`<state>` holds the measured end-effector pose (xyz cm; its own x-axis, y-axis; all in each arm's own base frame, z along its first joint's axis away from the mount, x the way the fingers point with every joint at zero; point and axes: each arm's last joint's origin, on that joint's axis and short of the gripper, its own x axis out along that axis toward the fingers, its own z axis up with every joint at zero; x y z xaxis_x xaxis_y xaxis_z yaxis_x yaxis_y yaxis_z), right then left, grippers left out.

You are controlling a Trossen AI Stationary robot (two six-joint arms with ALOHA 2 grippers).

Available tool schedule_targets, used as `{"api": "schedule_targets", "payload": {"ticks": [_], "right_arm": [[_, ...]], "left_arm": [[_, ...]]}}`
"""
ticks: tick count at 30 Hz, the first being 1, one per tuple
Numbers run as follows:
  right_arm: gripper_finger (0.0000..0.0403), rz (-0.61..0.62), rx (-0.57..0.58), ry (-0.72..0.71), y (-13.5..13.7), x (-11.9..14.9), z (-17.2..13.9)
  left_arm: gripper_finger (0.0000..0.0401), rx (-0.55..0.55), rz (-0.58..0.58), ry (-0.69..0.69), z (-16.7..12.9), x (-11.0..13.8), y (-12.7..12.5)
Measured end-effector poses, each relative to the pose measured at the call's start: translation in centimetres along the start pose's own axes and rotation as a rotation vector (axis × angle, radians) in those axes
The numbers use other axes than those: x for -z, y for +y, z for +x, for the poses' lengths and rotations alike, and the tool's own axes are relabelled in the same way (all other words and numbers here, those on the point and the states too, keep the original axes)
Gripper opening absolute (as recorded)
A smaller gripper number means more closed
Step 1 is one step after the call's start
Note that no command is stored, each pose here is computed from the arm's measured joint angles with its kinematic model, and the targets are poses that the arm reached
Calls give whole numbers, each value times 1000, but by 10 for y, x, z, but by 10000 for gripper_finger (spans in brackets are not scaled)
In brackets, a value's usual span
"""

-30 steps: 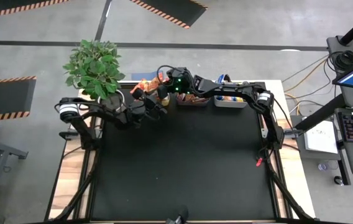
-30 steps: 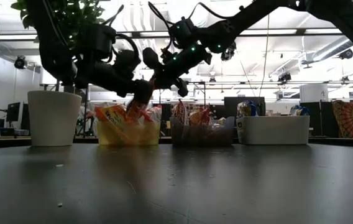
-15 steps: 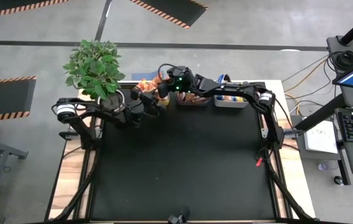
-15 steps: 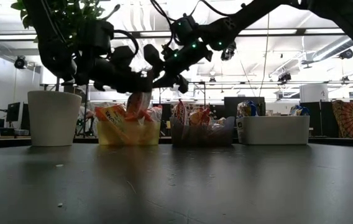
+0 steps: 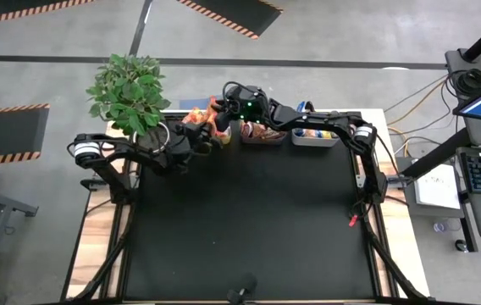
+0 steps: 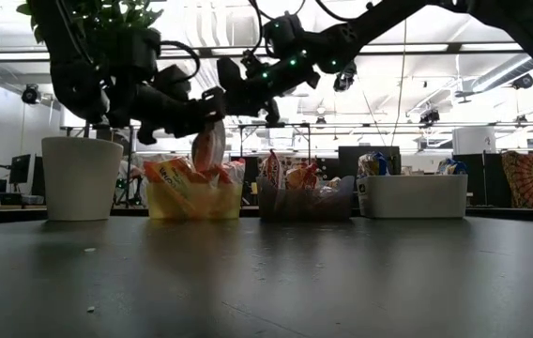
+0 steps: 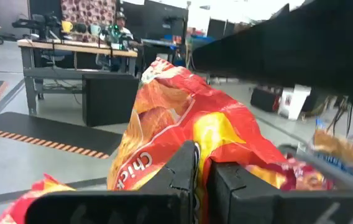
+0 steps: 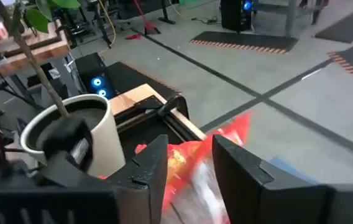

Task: Sort Maruchan noodles
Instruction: Put the orange noodle pack into the yellow bin

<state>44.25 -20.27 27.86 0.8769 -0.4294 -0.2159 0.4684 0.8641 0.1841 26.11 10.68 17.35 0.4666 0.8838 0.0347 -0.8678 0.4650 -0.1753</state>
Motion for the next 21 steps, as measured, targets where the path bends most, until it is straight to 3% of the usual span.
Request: {"api": "schedule_targets", "payload": {"ticks": [6, 13, 21], "right_arm": [[70, -71, 23, -38, -13, 1, 6], [19, -107, 25, -30, -22, 26, 25], [9, -125, 25, -20, -28, 49, 40]], "left_arm": [[1, -2, -11, 13, 3, 3, 13], [1, 38, -52, 42, 10, 11, 19], [1, 7, -68, 57, 12, 17, 21]]}}
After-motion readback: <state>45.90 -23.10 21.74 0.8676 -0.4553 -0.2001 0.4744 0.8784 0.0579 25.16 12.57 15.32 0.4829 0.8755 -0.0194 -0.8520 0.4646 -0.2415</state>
